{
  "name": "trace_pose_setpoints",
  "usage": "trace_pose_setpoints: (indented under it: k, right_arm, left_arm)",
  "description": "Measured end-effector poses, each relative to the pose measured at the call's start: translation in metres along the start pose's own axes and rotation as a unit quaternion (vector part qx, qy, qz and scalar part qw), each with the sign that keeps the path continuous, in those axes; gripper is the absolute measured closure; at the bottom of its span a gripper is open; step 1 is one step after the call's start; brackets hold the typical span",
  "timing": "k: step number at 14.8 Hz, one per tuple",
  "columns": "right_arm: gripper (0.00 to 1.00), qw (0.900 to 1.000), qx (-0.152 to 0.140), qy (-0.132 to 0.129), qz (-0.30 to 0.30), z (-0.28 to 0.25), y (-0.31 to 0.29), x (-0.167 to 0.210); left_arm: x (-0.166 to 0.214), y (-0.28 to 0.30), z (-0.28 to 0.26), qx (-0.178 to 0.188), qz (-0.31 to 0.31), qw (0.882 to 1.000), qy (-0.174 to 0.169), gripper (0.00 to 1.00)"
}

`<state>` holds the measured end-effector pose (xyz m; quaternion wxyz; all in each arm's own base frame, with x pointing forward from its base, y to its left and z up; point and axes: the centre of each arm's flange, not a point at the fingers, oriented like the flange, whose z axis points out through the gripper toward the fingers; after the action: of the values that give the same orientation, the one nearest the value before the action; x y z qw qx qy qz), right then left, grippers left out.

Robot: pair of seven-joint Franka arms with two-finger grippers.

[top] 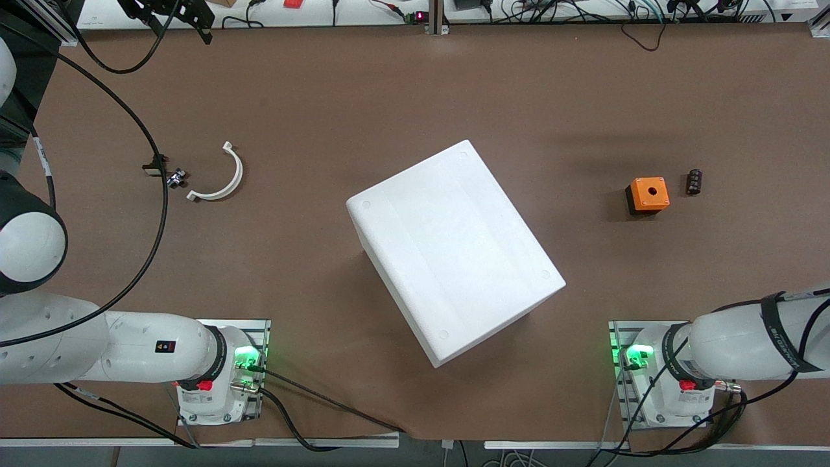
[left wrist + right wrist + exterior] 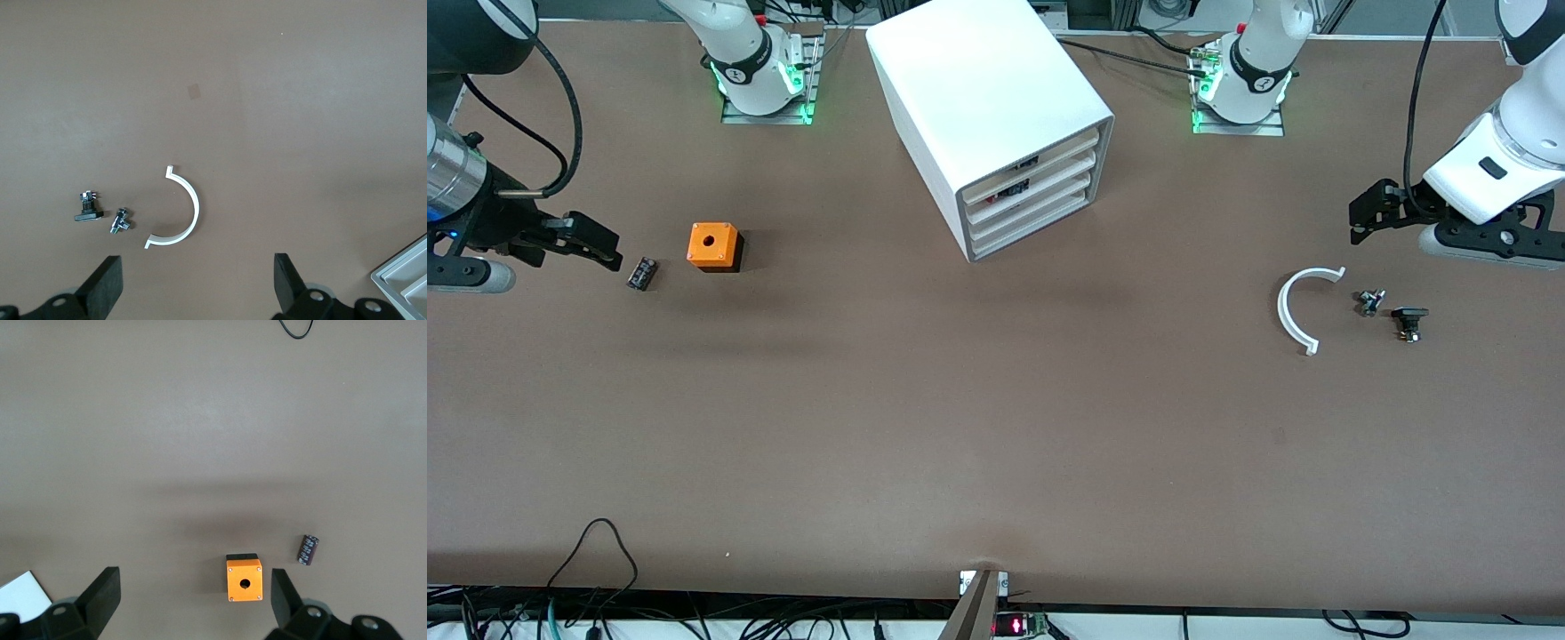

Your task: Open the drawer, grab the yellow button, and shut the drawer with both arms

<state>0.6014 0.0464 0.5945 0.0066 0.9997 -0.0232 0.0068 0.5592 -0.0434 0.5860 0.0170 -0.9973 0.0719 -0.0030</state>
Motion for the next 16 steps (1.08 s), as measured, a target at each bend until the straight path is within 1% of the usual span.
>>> trace_pose_setpoints:
  k: [10,12,14,16]
  right_arm:
    - [0.00,1.000,0.000,-0.004,0.000,0.004,0.000,0.002]
    - [0.00,1.000,0.000,-0.014,0.000,0.014,-0.001,0.004]
    - [0.00,1.000,-0.002,-0.031,-0.001,0.032,-0.001,0.007]
    - [0.00,0.999,-0.004,-0.049,-0.001,0.051,-0.002,0.009]
  left_arm:
    - [0.000,0.000,0.000,0.000,0.000,1.000,0.000,0.00]
    - [0.000,0.000,0.000,0.000,0.000,1.000,0.000,0.00]
    - [0.000,0.000,0.000,0.000,0.000,1.000,-0.001,0.00]
    - [-0.003,0.001,0.002,-0.003,0.000,1.000,-0.013,0.00]
